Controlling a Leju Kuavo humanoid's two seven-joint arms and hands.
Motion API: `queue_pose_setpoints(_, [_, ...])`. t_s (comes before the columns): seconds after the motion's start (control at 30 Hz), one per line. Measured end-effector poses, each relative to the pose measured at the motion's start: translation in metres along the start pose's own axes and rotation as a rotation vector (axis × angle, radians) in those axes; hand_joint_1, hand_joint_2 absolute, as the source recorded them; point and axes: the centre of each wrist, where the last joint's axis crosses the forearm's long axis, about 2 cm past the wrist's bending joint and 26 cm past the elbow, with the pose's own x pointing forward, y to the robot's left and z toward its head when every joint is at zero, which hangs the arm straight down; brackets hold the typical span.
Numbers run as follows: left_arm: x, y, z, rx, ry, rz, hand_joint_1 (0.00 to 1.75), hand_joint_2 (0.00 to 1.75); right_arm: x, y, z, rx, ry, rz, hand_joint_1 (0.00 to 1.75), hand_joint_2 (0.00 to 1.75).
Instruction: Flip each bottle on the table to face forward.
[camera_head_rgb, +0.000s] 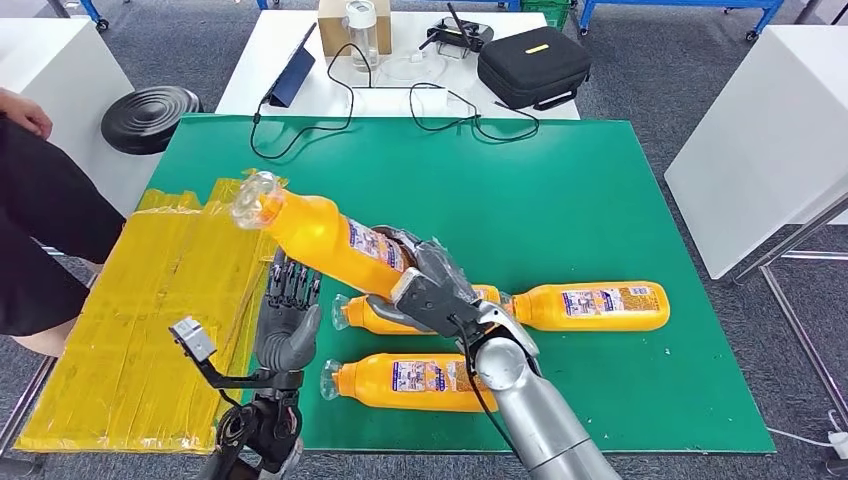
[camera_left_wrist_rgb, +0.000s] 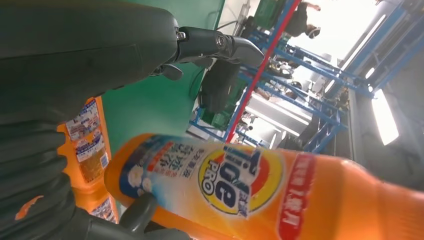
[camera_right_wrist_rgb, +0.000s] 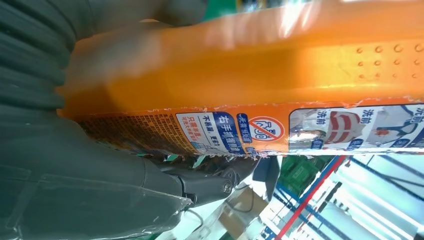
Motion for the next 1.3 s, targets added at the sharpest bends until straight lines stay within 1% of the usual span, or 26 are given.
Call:
queue_pose_setpoints(0.23, [-0.004,-0.004,-0.009,-0.013,0.018,0.006,0.0,1.75,0.007,0.016,-0.012,0.032,0.006,-0.008,1.75,1.75])
queue_pose_setpoints(0.37, [-0.005,-0.006,-0.01,-0.01,0.029,0.005,0.0,1.75,0.006,0.027,-0.015,0.069,0.03,-0.002,1.75,1.75])
queue_pose_setpoints(0.5, [-0.005,-0.006,-0.01,-0.011,0.033,0.004,0.0,1.75,0.004,0.034,-0.016,0.094,0.047,0.001,1.75,1.75])
queue_pose_setpoints(0.63, [-0.005,-0.006,-0.01,-0.008,0.041,0.006,0.0,1.75,0.001,0.04,-0.018,0.124,0.087,0.046,1.75,1.75])
queue_pose_setpoints(0.77, [-0.005,-0.006,-0.01,0.007,0.052,0.005,0.0,1.75,-0.006,0.051,-0.017,0.163,0.125,0.091,1.75,1.75])
queue_pose_setpoints(0.97, [-0.004,0.0,-0.004,0.043,0.068,-0.001,0.0,1.75,-0.008,0.066,-0.016,0.229,0.139,0.135,1.75,1.75])
queue_pose_setpoints(1.03, [-0.004,0.001,-0.003,0.052,0.07,-0.004,0.21,1.75,-0.008,0.069,-0.016,0.246,0.139,0.142,1.75,1.75])
queue_pose_setpoints(1.07, [-0.004,0.002,-0.003,0.056,0.071,-0.006,0.57,1.75,-0.007,0.071,-0.016,0.254,0.139,0.145,1.75,1.75])
queue_pose_setpoints(1.1, [-0.004,0.003,-0.003,0.06,0.071,-0.008,0.97,1.75,-0.007,0.073,-0.017,0.262,0.139,0.149,1.75,1.75])
queue_pose_setpoints(1.17, [-0.003,0.004,-0.002,0.066,0.071,-0.014,1.64,1.75,-0.006,0.076,-0.017,0.272,0.141,0.152,1.75,1.75])
queue_pose_setpoints(1.2, [-0.003,0.004,-0.002,0.068,0.071,-0.018,1.71,1.75,-0.005,0.076,-0.018,0.275,0.142,0.153,1.75,1.75])
queue_pose_setpoints(1.23, [-0.003,0.005,-0.002,0.07,0.07,-0.021,1.75,1.75,-0.004,0.077,-0.018,0.277,0.143,0.154,1.75,1.75])
queue_pose_setpoints(1.3, [-0.002,0.006,-0.002,0.072,0.069,-0.025,1.75,1.75,-0.004,0.077,-0.019,0.28,0.145,0.155,1.75,1.75])
